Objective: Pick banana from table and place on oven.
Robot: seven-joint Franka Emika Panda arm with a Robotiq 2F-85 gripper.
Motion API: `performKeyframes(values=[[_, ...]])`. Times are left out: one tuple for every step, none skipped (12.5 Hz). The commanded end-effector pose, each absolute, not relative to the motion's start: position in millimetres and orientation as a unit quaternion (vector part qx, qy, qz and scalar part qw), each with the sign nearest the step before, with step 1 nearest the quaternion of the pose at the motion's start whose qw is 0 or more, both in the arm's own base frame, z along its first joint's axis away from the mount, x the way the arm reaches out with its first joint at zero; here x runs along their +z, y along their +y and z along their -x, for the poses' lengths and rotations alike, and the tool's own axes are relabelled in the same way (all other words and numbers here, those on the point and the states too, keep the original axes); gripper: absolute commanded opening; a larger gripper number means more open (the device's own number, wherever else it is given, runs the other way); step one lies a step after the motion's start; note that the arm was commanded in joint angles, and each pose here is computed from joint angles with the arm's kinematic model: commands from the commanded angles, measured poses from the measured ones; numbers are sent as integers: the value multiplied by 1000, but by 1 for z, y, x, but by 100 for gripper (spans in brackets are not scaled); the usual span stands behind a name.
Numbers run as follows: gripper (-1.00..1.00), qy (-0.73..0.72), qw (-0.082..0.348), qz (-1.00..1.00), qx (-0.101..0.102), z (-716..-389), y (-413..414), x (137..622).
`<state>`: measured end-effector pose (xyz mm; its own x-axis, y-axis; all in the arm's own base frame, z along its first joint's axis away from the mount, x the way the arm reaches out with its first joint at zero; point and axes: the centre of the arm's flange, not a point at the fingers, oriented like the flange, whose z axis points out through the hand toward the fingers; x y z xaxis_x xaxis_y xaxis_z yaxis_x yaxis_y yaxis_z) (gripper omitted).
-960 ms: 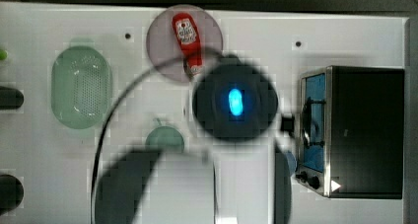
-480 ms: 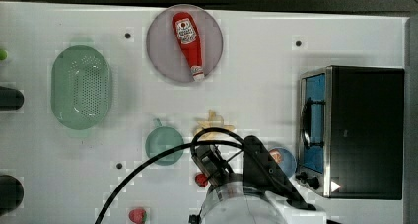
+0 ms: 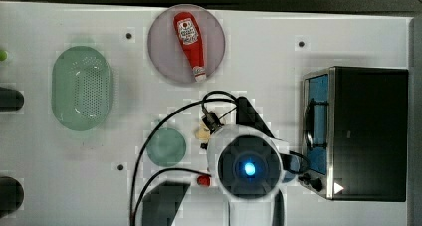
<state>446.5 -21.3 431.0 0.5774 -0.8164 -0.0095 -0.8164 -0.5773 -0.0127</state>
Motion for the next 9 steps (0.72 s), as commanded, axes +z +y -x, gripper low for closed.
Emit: performKeyframes(values=[[100, 468, -1, 884, 3, -452, -14, 373], [100, 467, -2, 884, 3, -452, -13, 348], [100, 467, -3, 884, 6, -452, -13, 325], [100, 466, -6, 885, 11, -455, -12, 305], [100, 464, -11, 886, 19, -458, -10, 288], [100, 461, -15, 887, 26, -461, -7, 272], [100, 458, -16, 888, 29, -463, -4, 256], [100, 455, -15, 890, 28, -464, -1, 242], [100, 453, -13, 891, 23, -466, 2, 229]])
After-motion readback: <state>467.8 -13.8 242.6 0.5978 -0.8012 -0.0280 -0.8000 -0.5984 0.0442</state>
